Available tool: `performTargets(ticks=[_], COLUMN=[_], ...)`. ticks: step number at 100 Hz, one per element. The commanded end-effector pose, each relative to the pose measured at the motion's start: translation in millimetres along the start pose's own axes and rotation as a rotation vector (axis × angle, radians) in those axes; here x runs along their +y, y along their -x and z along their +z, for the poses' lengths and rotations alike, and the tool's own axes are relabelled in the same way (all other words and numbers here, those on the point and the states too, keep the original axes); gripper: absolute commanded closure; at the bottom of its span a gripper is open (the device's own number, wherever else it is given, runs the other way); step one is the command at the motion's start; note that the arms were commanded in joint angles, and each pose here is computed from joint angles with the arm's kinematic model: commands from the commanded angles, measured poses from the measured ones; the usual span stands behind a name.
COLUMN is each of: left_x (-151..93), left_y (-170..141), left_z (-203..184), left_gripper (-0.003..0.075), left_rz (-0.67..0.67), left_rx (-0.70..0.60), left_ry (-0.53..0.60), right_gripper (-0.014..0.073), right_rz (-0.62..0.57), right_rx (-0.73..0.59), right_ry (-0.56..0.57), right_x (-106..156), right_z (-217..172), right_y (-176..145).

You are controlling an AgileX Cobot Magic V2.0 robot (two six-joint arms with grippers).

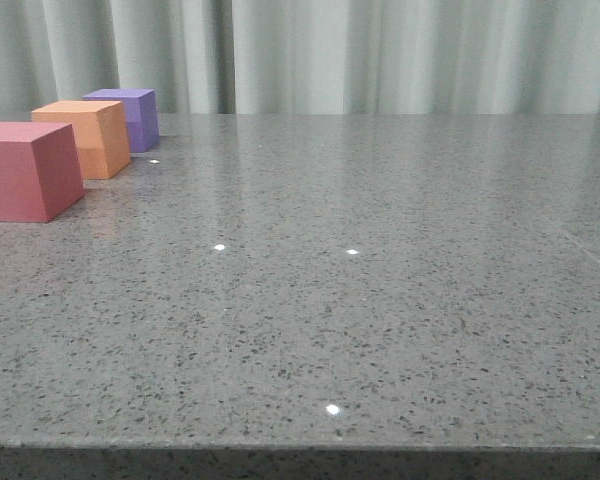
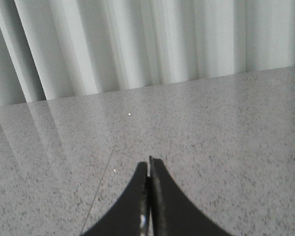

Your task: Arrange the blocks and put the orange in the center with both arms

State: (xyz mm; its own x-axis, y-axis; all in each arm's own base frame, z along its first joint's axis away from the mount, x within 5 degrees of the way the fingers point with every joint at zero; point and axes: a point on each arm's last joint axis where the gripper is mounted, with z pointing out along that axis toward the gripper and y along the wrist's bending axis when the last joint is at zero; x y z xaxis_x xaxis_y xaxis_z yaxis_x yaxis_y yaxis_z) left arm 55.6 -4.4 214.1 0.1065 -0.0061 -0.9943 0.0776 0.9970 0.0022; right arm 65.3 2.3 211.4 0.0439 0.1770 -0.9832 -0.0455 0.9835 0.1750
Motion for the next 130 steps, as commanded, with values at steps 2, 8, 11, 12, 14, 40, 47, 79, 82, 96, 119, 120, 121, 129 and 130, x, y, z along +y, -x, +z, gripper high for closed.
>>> performTargets(ticks=[2,8,11,12,14,40,47,79,82,96,119,120,121,129,130], left_x=[-0.4,-0.4,-0.4,-0.4,-0.4,-0.4,-0.4,-0.4,-0.4,-0.4,-0.4,-0.4,-0.4,-0.4,-0.4], left_y=[-5.2,-5.2,-5.2,-5.2,-5.2,-5.2,-5.2,-5.2,-5.2,-5.2,-5.2,-5.2,-5.2,-5.2,-5.2], left_z=[-2.1,-2.1,-2.1,-2.1,-2.1,-2.1,-2.1,-2.1,-2.1,-2.1,-2.1,-2.1,-2.1,-2.1,-2.1], left_gripper=[0.0741,0.0741,0.0741,0.0741,0.0741,0.0741,0.0741,0.0741,0.0741,0.0741,0.0741,0.0741,0.0741,0.0741,0.0741], left_rz=[0.000,0.000,0.000,0.000,0.000,0.000,0.000,0.000,0.000,0.000,0.000,0.000,0.000,0.000,0.000], left_rx=[-0.069,-0.069,-0.069,-0.069,-0.069,-0.069,-0.069,-0.069,-0.069,-0.069,-0.069,-0.069,-0.069,-0.069,-0.069], left_ry=[-0.003,-0.003,-0.003,-0.003,-0.003,-0.003,-0.003,-0.003,-0.003,-0.003,-0.003,-0.003,-0.003,-0.003,-0.003], right_gripper=[0.0705,0.0705,0.0705,0.0705,0.0705,0.0705,0.0705,0.0705,0.0705,0.0705,0.0705,0.0705,0.0705,0.0705,0.0705], right_rz=[-0.009,-0.015,-0.019,-0.019,-0.022,-0.026,-0.026,-0.026,-0.026,-0.026,-0.026,-0.026,-0.026,-0.026,-0.026], right_rx=[-0.108,-0.106,-0.114,-0.116,-0.123,-0.205,-0.202,-0.201,-0.201,-0.201,-0.201,-0.201,-0.201,-0.201,-0.201], right_ry=[0.008,0.009,0.011,0.012,0.013,0.027,0.026,0.026,0.026,0.026,0.026,0.026,0.026,0.026,0.026], right_x=[0.6,0.7,0.9,0.9,1.0,2.0,2.0,2.0,2.0,2.0,2.0,2.0,2.0,2.0,2.0], right_z=[-2.7,-4.3,-5.1,-5.3,-5.9,-13.3,-13.1,-13.1,-13.1,-13.1,-13.1,-13.1,-13.1,-13.1,-13.1], right_y=[8.0,7.7,8.3,8.4,8.9,13.9,13.8,13.7,13.7,13.7,13.7,13.7,13.7,13.7,13.7])
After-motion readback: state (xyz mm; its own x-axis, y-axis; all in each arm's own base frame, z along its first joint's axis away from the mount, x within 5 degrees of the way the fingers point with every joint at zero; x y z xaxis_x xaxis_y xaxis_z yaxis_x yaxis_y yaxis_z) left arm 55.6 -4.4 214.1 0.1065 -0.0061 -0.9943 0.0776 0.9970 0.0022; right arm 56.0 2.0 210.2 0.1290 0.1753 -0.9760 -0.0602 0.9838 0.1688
